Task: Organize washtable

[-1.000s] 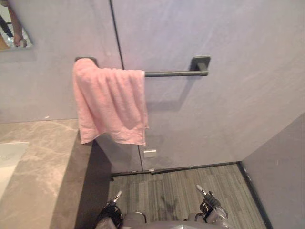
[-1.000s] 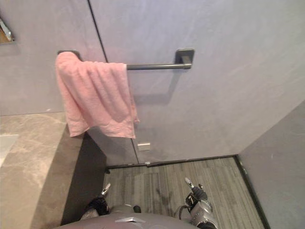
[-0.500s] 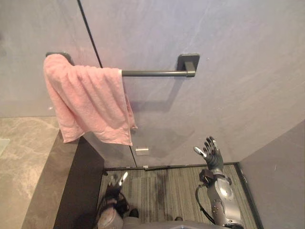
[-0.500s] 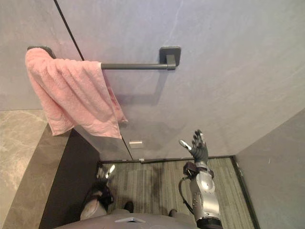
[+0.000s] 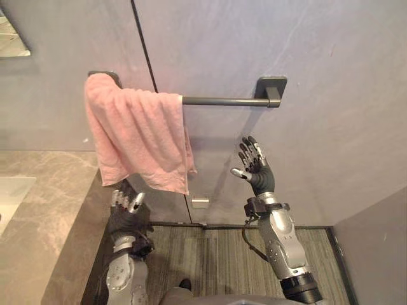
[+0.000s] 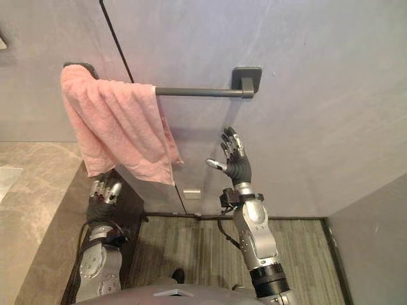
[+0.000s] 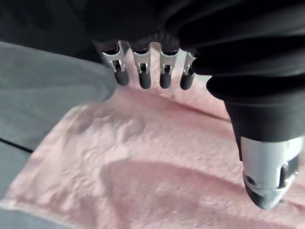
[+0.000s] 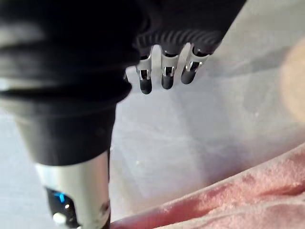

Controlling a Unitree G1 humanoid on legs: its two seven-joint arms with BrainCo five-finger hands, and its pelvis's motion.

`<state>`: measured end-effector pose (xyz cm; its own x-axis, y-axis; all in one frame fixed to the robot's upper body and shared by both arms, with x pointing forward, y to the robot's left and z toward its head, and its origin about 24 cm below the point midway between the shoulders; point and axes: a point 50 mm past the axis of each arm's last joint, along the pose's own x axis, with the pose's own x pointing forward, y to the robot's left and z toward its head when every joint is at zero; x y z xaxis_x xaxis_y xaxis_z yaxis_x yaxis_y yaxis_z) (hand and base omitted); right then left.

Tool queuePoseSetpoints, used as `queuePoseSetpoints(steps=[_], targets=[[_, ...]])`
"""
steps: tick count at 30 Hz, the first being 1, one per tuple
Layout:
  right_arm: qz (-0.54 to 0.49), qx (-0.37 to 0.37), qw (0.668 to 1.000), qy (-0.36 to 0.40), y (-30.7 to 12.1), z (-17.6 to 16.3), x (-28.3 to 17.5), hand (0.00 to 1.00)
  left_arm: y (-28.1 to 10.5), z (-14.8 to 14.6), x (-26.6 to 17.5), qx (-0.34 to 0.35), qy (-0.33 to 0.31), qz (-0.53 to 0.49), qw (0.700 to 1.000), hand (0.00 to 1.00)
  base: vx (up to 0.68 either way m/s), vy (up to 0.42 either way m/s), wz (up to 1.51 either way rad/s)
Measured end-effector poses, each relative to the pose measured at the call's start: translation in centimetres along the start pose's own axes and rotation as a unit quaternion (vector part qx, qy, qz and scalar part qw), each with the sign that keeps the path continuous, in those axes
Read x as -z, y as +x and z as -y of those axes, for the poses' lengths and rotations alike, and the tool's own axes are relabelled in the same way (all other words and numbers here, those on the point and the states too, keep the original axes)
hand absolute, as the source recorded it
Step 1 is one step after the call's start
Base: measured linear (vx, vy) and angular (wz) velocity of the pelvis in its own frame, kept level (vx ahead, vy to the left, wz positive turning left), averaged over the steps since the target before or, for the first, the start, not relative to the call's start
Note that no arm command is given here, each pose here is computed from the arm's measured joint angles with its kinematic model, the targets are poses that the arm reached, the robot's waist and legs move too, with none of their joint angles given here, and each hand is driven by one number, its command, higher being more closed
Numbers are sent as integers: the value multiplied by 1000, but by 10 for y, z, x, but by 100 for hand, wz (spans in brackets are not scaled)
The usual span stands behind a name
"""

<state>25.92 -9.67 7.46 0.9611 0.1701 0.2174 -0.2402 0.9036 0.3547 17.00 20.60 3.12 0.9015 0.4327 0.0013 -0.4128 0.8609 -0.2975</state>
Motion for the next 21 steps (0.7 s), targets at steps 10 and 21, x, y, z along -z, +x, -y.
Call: queuePoseSetpoints(steps=[10,21], targets=[[-31,-61,997,-39,46,-20,9,0,0,-21,-25,-51,15,54,997,0,1,7,9],[-46,-82,993,-71,72,-33,4,0,10,-22,-52,-58,18,116,991,0,-3,9,6]])
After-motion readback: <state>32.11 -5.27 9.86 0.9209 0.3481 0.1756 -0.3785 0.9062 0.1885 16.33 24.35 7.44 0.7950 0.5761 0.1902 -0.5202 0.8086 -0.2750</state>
